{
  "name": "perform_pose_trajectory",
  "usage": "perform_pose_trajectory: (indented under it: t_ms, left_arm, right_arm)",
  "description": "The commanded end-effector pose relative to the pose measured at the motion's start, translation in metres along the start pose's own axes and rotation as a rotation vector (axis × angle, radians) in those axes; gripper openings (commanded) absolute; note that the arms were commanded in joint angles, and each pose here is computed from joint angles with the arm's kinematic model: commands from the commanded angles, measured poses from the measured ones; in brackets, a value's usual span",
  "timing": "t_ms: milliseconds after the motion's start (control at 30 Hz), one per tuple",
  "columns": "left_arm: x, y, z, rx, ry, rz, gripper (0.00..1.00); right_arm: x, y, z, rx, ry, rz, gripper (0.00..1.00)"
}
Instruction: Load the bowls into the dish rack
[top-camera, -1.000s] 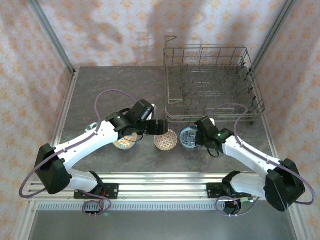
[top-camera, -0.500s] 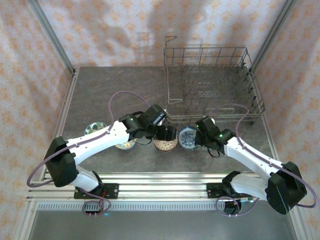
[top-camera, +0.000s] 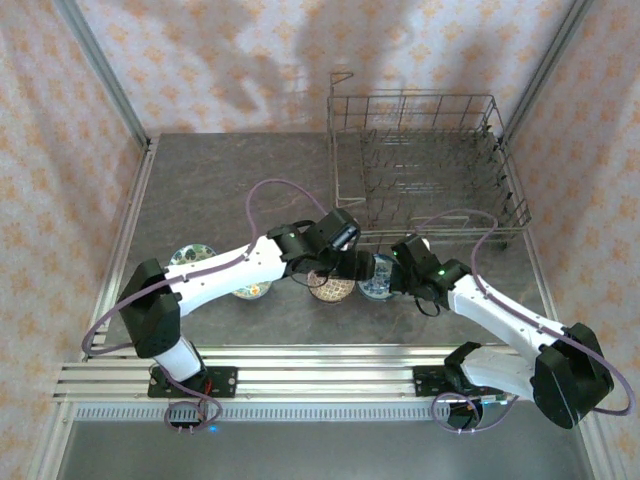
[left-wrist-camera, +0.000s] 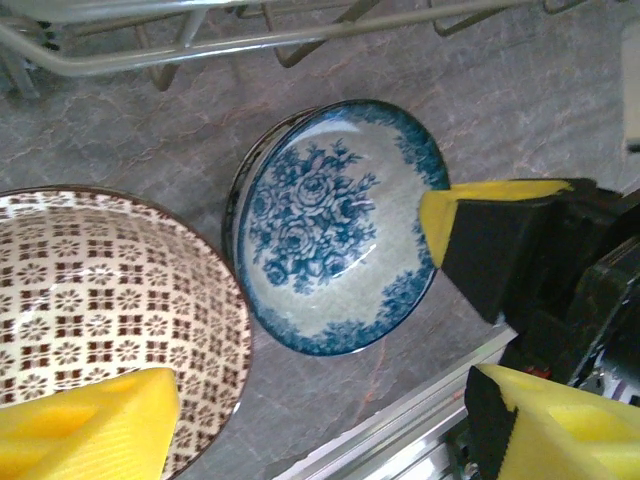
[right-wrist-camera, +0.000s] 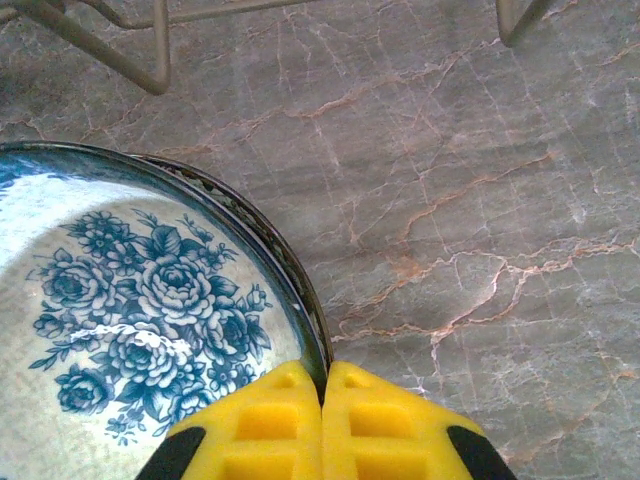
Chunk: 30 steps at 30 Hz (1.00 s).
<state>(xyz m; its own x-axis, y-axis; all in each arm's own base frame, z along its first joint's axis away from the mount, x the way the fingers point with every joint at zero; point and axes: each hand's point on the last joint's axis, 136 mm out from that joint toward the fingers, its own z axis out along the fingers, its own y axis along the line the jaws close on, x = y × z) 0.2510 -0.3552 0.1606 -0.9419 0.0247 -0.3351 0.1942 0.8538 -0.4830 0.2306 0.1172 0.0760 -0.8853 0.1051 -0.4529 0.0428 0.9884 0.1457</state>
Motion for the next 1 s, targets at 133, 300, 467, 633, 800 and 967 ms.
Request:
perform_pose_trajectory:
  t_ms: [133, 300, 467, 633, 800, 967]
  left_arm:
    - [-0.014, -0.021, 0.008, 0.034, -0.011, -0.023, 0.76]
    - [-0.015, -0.018, 0.007, 0.023, -0.024, -0.03, 0.76]
    - [-0.016, -0.014, 0.001, 0.011, -0.05, -0.039, 0.76]
    - [-0.017, -0.008, -0.003, -0.004, -0.069, -0.048, 0.76]
    - [-0.016, -0.004, -0.003, -0.021, -0.07, -0.061, 0.76]
    - [-0.017, 0.0, 0.002, -0.056, -0.052, -0.072, 0.76]
  right_arm:
    - [0.002, -0.002, 0.002, -0.013, -0.001, 0.015, 0.02]
    - [0.008, 0.008, 0.009, -0.074, 0.04, 0.007, 0.02]
    - [0.011, 0.026, 0.016, -0.131, 0.085, -0.013, 0.02]
    - [0.007, 0.039, 0.013, -0.181, 0.074, -0.009, 0.02]
    - [0.012, 0.046, 0.022, -0.197, 0.103, -0.002, 0.02]
    - [0.012, 0.034, 0.021, -0.143, 0.086, -0.001, 0.02]
